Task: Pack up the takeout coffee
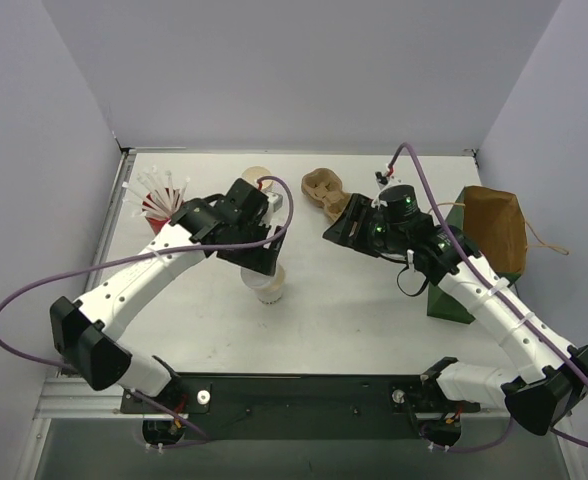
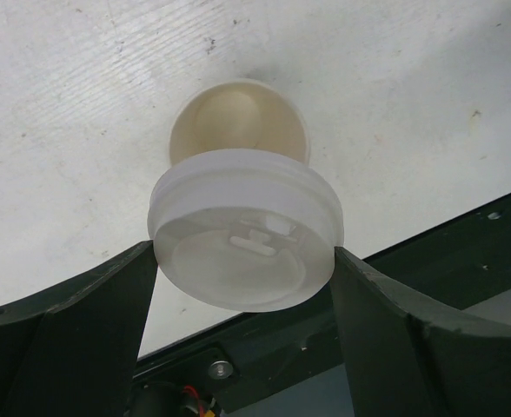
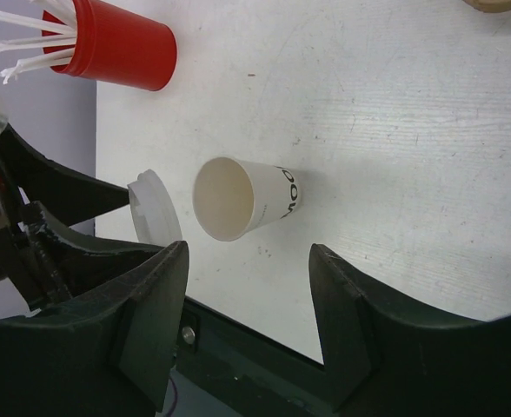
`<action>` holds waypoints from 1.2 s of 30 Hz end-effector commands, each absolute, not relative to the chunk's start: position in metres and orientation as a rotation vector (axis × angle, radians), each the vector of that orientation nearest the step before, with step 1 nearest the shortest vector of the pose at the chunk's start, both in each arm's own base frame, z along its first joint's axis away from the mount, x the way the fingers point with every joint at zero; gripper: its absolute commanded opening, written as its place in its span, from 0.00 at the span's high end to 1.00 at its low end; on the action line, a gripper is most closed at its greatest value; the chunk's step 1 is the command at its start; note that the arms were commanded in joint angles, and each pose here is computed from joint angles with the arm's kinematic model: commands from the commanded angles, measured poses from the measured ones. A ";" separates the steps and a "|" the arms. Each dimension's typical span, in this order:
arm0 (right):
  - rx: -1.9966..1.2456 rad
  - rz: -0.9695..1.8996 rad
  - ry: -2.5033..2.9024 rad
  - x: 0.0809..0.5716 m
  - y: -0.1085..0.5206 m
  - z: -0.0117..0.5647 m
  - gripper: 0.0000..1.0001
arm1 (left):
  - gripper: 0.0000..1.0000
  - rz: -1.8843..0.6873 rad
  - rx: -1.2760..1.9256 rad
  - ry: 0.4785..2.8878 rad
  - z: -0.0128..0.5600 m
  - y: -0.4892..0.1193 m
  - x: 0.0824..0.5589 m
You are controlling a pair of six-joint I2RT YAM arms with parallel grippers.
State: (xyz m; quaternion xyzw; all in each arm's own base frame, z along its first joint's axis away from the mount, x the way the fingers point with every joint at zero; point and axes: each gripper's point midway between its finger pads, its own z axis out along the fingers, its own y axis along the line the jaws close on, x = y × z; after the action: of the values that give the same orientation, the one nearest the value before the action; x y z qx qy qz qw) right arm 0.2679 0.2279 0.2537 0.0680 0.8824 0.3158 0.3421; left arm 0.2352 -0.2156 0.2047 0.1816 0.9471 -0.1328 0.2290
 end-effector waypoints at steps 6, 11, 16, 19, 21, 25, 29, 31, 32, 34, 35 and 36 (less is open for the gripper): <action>0.143 0.787 2.282 0.267 0.217 0.248 0.47 | 0.26 -0.066 0.679 2.668 0.197 -0.213 0.252; 0.157 0.761 2.290 0.266 0.210 0.241 0.47 | 0.25 -0.025 0.739 2.702 0.186 -0.219 0.253; 0.167 0.749 2.285 0.267 0.205 0.239 0.47 | 0.25 -0.006 0.780 2.716 0.174 -0.228 0.255; 0.164 0.755 2.289 0.267 0.205 0.239 0.48 | 0.25 0.023 0.802 2.727 0.168 -0.231 0.257; 0.163 0.758 2.291 0.267 0.205 0.238 0.48 | 0.25 0.019 0.811 2.730 0.164 -0.234 0.257; 0.161 0.761 2.296 0.266 0.206 0.238 0.48 | 0.25 0.032 0.819 2.733 0.160 -0.235 0.260; 0.156 0.765 2.297 0.265 0.206 0.238 0.48 | 0.25 0.047 0.829 2.731 0.157 -0.237 0.264; 0.157 0.768 2.298 0.265 0.207 0.238 0.48 | 0.25 0.075 0.829 2.730 0.156 -0.235 0.267; 0.156 0.765 2.301 0.265 0.206 0.237 0.48 | 0.25 0.075 0.828 2.729 0.156 -0.235 0.268; 0.160 0.764 2.302 0.265 0.206 0.237 0.48 | 0.25 0.071 0.843 2.732 0.154 -0.237 0.268; 0.156 0.764 2.304 0.265 0.206 0.236 0.48 | 0.25 0.074 0.844 2.735 0.153 -0.237 0.268; 0.157 0.767 2.303 0.265 0.207 0.237 0.48 | 0.25 0.076 0.849 2.740 0.153 -0.237 0.267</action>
State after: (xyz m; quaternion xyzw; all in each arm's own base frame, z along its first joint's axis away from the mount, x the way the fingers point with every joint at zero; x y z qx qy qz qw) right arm 0.2663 0.2084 0.2328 0.0670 0.8910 0.2928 0.3404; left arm 0.2591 -0.2333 0.1421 0.2850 0.9507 0.0248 0.1196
